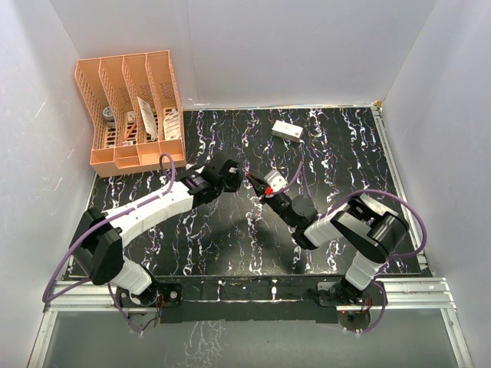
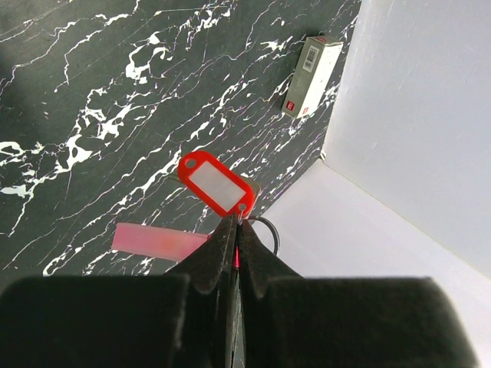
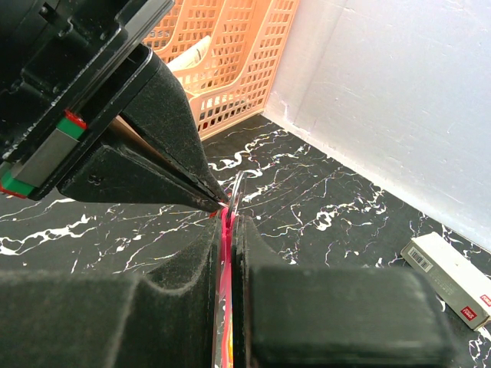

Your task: Put the keys on the keyring

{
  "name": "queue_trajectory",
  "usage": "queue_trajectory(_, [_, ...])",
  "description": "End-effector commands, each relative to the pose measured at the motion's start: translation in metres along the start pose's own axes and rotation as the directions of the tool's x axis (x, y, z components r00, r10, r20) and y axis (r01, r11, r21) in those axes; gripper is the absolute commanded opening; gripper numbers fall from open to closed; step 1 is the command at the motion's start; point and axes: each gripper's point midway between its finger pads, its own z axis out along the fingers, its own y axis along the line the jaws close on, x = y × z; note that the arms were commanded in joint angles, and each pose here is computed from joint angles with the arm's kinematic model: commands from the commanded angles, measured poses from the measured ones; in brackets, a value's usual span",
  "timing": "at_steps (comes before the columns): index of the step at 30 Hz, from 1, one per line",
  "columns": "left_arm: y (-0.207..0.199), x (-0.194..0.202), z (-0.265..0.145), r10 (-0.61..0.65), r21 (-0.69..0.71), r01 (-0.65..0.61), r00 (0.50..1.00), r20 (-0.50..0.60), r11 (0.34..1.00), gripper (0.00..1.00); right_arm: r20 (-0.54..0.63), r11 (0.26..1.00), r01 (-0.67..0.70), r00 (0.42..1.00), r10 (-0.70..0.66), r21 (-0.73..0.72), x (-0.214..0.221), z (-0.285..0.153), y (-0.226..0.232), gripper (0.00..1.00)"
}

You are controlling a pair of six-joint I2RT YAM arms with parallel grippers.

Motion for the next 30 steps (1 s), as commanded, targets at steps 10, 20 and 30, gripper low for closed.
queue_trajectory(10, [0.0008, 0.0033, -0.0073, -0.014, 0.0, 0.014, 0.999, -0.03, 1.0, 0.0, 0.409, 0.991, -0.021, 0.912, -0.035, 0.131, -0.1165, 0.0013, -0.0338, 0.0])
queue_trajectory(20, [0.0061, 0.003, -0.0077, -0.021, -0.013, 0.021, 0.999, -0.039, 1.0, 0.0, 0.408, 0.989, -0.018, 0.912, -0.043, 0.145, -0.1175, 0.0007, -0.0366, 0.0])
queue_trajectory(30, [0.0062, 0.0019, -0.0089, -0.033, -0.011, 0.032, 0.999, -0.039, 0.999, 0.0, 0.413, 0.99, -0.026, 0.91, -0.033, 0.136, -0.1187, 0.0017, -0.0352, 0.0])
